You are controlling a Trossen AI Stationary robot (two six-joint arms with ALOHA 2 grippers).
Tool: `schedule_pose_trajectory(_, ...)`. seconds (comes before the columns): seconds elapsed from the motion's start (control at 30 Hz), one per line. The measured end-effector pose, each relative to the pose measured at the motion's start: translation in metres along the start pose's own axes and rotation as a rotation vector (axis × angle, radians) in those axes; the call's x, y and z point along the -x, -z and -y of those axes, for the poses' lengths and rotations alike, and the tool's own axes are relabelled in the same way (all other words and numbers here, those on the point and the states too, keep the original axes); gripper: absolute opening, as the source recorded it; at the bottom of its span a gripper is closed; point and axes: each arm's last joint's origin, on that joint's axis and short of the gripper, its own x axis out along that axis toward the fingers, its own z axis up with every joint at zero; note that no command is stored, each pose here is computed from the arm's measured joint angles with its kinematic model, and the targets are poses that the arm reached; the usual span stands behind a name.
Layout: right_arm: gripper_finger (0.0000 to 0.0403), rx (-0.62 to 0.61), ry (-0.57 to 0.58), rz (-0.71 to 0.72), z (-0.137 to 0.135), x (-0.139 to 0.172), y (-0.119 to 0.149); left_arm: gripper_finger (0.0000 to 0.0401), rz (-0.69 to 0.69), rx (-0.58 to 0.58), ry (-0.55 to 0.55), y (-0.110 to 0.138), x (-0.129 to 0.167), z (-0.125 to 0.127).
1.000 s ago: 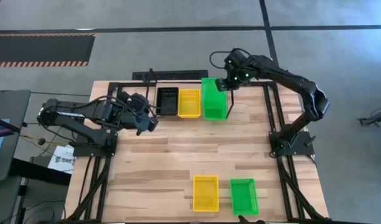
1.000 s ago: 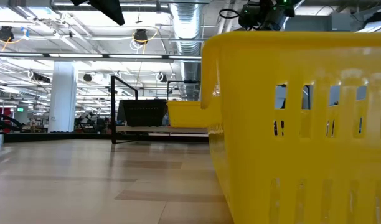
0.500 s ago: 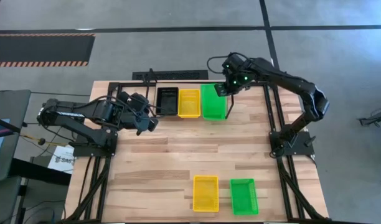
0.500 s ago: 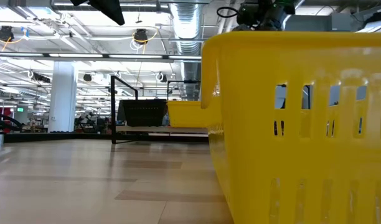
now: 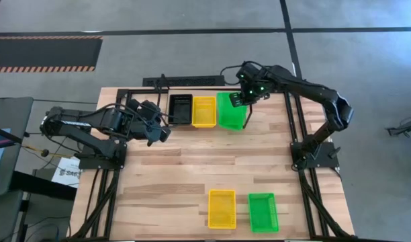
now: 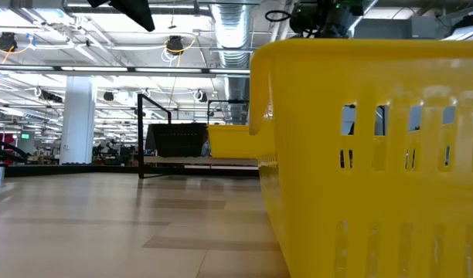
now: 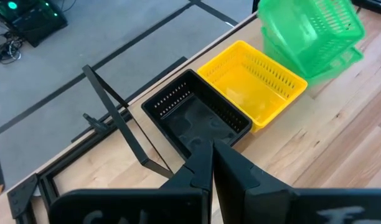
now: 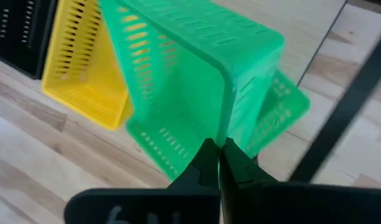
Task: Stack baskets on shelf by color
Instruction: Stack the top green bin on top of the stacked green bins on the shelf
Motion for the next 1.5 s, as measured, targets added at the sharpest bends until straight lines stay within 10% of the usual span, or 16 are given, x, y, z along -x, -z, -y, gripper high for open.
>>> schedule_pose_trajectory(0.63,0.0005,-0.003,-0.006,-0.069,-0.005,-0.048,-0.015,0.0,-0.012,-0.035,0.012,0.0,0.0,0.0)
schedule_pose_trajectory(0.97,0.0099,0.031,0.044,-0.035,-0.004,-0.048,-0.016,0.0,-0.012,-0.035,0.012,0.0,0.0,0.0)
schedule_pose_trajectory(1.5,0.018,0.157,-0.068,0.143,-0.024,0.015,-0.046,0.0,-0.011,-0.01,0.011,0.0,0.0,0.0)
